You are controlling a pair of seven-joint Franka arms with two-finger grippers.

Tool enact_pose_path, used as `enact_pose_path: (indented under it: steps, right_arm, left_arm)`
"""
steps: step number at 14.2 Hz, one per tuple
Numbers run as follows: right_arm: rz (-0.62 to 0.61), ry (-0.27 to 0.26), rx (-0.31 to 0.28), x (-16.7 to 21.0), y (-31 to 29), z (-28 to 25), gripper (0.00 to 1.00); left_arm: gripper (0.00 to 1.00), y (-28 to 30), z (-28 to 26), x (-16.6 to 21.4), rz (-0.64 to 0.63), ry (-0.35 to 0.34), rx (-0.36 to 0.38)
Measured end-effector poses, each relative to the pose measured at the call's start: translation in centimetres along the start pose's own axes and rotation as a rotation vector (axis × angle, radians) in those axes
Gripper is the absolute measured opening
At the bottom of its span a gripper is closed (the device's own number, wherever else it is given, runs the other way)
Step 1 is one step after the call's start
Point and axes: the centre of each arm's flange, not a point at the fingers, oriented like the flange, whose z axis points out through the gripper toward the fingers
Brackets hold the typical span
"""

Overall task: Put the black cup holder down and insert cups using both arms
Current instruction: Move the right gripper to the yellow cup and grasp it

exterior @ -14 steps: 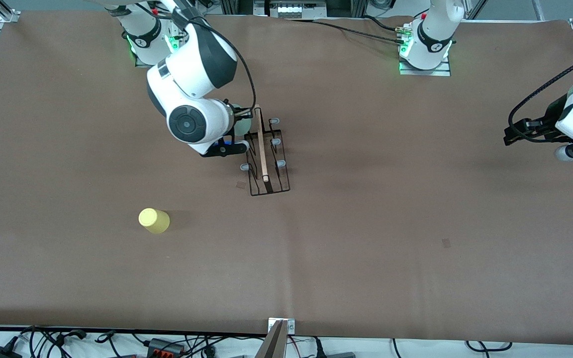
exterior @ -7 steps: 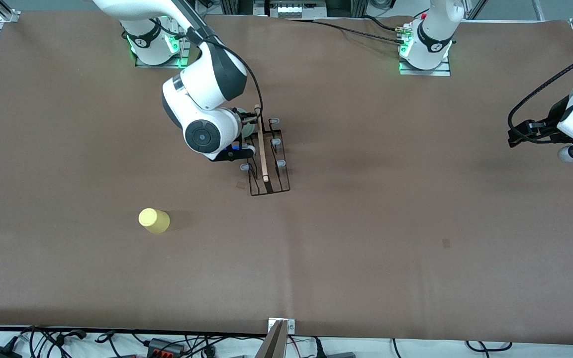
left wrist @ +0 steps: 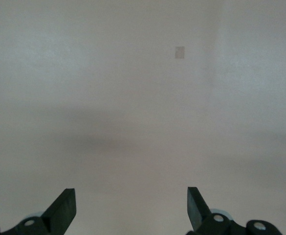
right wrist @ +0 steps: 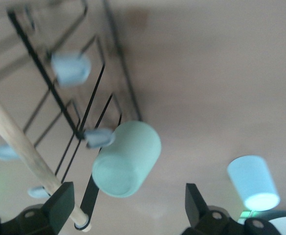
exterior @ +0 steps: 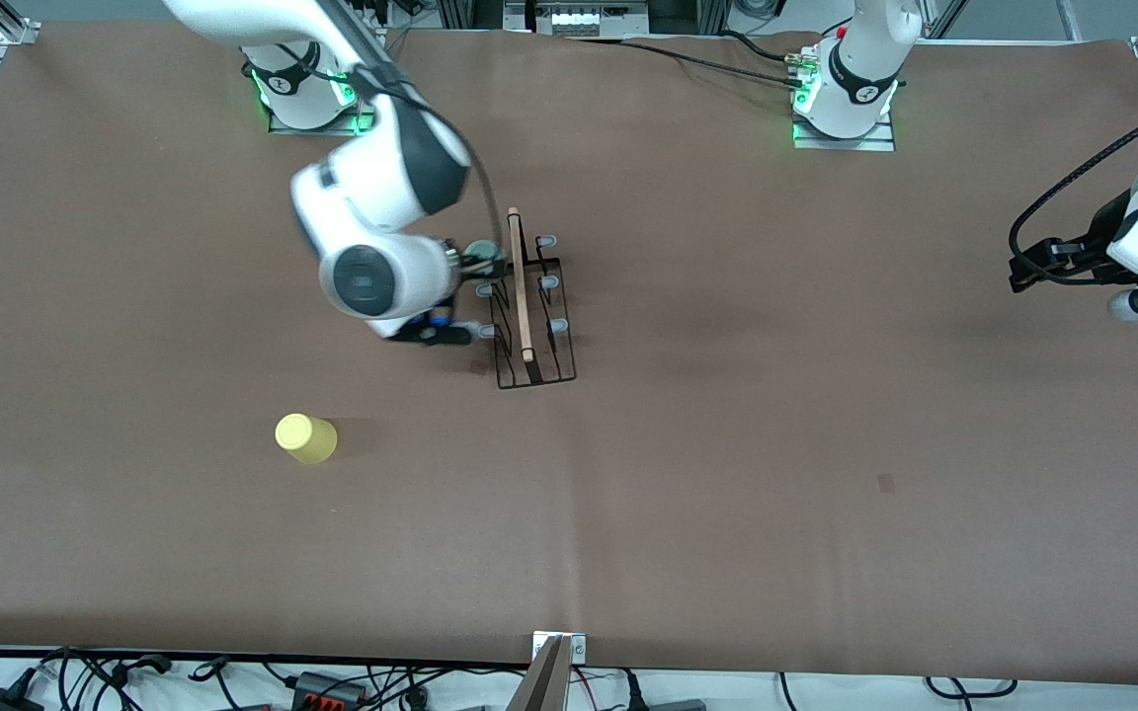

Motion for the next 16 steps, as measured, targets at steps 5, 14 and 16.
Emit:
enact_pose_path:
  steps: [5,14,16]
  right_arm:
    - [0.192,0.252,-0.053,8.7,13.7,-5.9,1.0]
    - [0.072,0.301,-0.075,19.7,21.1,1.9,1.0]
    - [0.067,0.321,-0.071,19.8,20.8,1.8,1.0]
  left_arm:
    - [1.0,-0.1,0.0,0.0,-0.002,0.0,0.0]
    - [1.0,-0.1,0.0,0.0,-0.003,-0.001,0.0]
    - [1.0,-0.1,0.0,0.0,-0.003,-0.001,0.0]
